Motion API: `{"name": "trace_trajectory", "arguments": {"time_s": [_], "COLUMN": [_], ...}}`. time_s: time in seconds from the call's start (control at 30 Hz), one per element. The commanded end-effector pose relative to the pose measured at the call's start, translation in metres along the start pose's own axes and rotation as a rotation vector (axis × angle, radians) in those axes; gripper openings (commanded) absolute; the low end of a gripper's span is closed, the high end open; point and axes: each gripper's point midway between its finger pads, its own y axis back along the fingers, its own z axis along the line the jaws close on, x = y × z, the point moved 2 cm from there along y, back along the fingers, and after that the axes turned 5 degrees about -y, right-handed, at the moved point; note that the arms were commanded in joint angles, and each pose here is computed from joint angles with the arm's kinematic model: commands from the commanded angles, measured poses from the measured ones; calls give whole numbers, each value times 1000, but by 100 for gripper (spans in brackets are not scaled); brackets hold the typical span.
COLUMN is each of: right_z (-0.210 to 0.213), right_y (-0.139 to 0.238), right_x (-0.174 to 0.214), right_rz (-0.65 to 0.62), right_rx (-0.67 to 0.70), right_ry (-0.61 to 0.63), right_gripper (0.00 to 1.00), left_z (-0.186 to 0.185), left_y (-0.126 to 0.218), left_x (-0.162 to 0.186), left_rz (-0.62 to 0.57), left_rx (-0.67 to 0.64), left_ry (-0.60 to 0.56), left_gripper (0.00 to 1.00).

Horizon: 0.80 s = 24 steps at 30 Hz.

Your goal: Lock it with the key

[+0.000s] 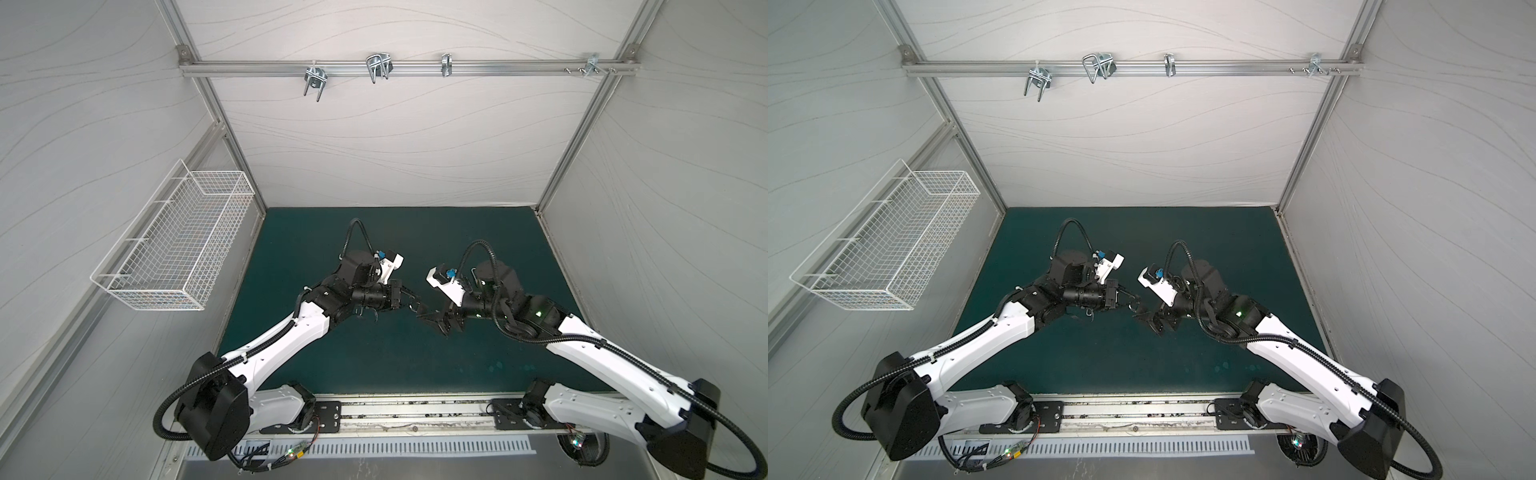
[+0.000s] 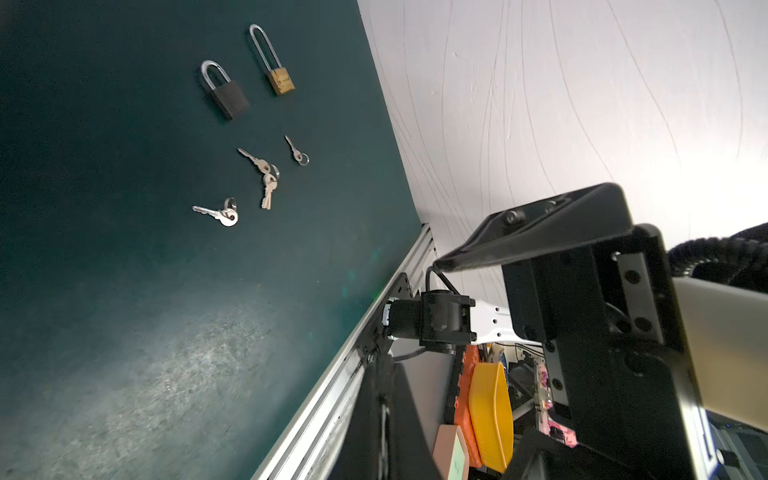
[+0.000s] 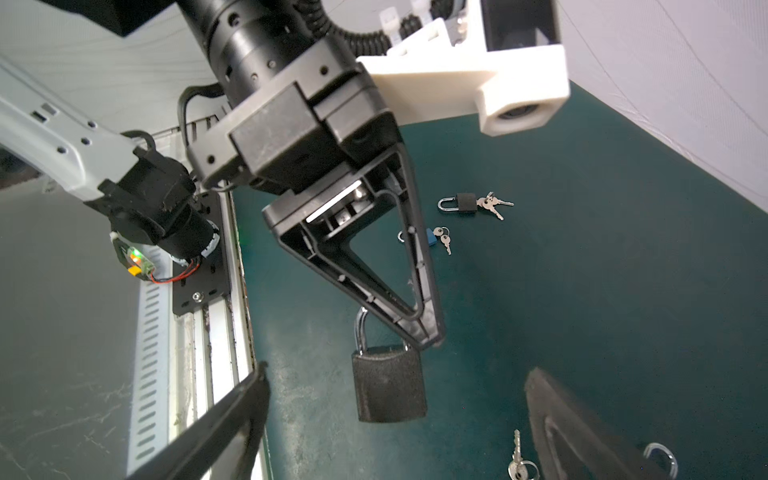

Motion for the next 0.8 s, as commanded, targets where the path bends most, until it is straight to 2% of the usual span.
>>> {"name": "trace_trajectory", "arguments": {"time_s": [0.0, 0.4, 0.77], "right_z": [2, 7, 9], "right_y": [1, -13, -19], "right_x": [9, 13, 12], "right_rz": [61, 122, 144], "right_rx": [25, 37, 41], "right_ry": [79, 129, 146], "right_gripper": [94, 85, 64], "left_z": [-28, -40, -43], "left_y": [4, 1, 2], "left_x": [-17, -13, -10], "left_rz": [-27, 13, 24], "left_rx": [83, 153, 163], "left_ry": [-77, -91, -97], "left_gripper": [0, 0, 0]}}
